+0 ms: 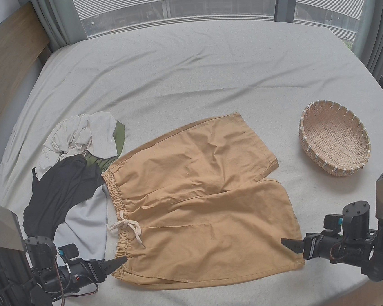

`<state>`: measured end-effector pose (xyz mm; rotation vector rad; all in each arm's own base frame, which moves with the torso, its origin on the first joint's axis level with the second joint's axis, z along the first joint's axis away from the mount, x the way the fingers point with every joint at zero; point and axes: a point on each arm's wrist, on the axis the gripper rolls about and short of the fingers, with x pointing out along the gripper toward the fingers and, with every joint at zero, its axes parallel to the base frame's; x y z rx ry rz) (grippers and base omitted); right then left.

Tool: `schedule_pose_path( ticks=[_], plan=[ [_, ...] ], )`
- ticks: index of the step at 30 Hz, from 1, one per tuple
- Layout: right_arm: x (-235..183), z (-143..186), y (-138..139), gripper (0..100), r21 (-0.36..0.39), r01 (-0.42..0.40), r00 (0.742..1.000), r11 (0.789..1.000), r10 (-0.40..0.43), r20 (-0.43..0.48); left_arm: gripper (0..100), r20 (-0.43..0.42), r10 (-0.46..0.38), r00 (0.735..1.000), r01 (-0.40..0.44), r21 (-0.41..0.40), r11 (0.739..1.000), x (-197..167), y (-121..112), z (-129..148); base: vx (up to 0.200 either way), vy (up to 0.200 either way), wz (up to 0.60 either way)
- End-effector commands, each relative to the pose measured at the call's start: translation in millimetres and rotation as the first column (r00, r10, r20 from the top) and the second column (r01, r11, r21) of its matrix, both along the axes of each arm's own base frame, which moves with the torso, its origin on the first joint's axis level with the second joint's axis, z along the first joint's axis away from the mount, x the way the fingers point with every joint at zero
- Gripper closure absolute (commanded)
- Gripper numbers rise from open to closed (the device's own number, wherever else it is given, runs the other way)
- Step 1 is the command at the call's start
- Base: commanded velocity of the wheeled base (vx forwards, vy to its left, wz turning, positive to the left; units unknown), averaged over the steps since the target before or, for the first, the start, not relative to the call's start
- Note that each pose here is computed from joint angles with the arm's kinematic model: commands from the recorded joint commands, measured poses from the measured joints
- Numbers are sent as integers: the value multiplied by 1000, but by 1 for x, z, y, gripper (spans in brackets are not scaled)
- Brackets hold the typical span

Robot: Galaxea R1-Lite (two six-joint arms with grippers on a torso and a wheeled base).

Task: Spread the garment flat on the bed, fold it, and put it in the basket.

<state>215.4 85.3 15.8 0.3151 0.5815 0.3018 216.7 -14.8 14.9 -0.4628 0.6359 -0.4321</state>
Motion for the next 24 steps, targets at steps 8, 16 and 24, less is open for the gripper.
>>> schedule_pose_path(
  ticks=[8, 16, 24],
  plan=[
    [65, 2, -2, 0, 151, 94, 988, 984, -112, 109, 0, 121, -73, 990, 79, -46, 996, 0, -18, 27, 0, 0, 0],
    [66, -11, 8, 0, 200, 82, 995, 976, -92, 44, 0, 107, -72, 992, 77, -47, 996, -2, -18, 26, 0, 0, 0],
    [58, -5, 17, 0, 316, 46, 999, 948, -45, -11, 0, 102, -74, 992, 79, -47, 996, -2, -19, 25, 0, 0, 0]
  ],
)
